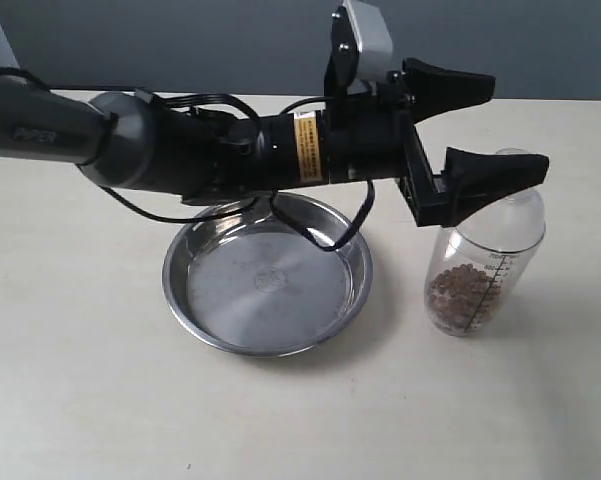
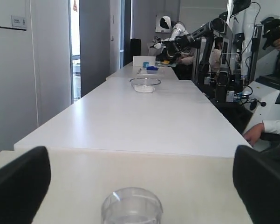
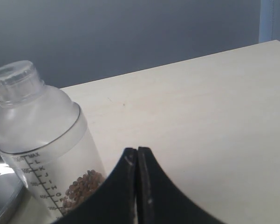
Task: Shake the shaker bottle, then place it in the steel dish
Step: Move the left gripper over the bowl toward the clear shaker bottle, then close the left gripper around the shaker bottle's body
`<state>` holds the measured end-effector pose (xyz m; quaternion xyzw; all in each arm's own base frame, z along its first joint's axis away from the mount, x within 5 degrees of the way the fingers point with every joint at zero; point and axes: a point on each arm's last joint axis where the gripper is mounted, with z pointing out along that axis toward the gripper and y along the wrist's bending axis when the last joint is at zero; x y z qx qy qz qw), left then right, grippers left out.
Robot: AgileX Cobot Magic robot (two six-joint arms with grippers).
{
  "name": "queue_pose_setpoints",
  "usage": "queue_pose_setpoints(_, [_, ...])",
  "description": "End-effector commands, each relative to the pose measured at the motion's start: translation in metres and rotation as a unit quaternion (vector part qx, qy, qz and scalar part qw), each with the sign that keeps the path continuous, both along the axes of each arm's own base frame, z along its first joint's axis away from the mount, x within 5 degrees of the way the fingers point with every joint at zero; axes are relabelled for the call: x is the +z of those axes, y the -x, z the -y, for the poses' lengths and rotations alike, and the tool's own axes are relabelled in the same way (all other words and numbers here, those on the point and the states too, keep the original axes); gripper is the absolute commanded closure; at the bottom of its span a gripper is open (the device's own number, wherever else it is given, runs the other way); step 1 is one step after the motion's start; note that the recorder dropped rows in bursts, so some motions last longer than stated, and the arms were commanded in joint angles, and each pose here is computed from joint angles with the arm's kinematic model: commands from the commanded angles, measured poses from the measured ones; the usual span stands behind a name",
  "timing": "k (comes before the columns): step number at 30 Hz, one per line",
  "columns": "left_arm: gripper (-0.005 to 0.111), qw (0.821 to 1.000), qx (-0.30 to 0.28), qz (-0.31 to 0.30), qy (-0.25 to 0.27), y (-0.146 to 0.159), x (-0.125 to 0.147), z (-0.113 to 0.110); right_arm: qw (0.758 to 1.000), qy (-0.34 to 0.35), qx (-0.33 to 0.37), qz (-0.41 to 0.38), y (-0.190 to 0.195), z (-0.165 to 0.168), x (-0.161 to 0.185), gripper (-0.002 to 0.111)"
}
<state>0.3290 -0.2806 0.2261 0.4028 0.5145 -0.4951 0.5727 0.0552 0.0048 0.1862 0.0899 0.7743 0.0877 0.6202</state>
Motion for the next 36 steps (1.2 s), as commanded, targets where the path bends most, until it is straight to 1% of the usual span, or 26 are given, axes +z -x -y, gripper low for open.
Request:
queue_pose_setpoints(1, [0.001,0.999,-0.014,-0.019,-0.022,-0.007,-0.016,0.019,1.000,0.003,-0.002,0.005,0.000,0.000,0.001,0.109])
queue_pose_setpoints(6, [0.001,0.998,-0.021,-0.038,-0.035,-0.014,-0.044,0.025,1.000,0.003,-0.002,0.004,0.000,0.000,0.000,0.109])
queue_pose_setpoints(14, [0.001,0.997,-0.028,-0.059,-0.032,-0.018,-0.070,0.028,1.000,0.003,-0.002,0.004,0.000,0.000,0.000,0.109])
queue_pose_setpoints(21, [0.001,0.997,-0.032,-0.061,-0.032,-0.018,-0.083,0.029,1.000,0.003,-0.002,0.004,0.000,0.000,0.000,0.109])
queue_pose_setpoints(28, [0.001,0.995,-0.040,-0.082,-0.034,-0.017,-0.106,0.029,1.000,0.003,-0.002,0.004,0.000,0.000,0.000,0.109])
queue_pose_setpoints(36, [0.001,0.995,-0.037,-0.081,-0.056,-0.017,-0.111,0.029,1.000,0.003,-0.002,0.004,0.000,0.000,0.000,0.109])
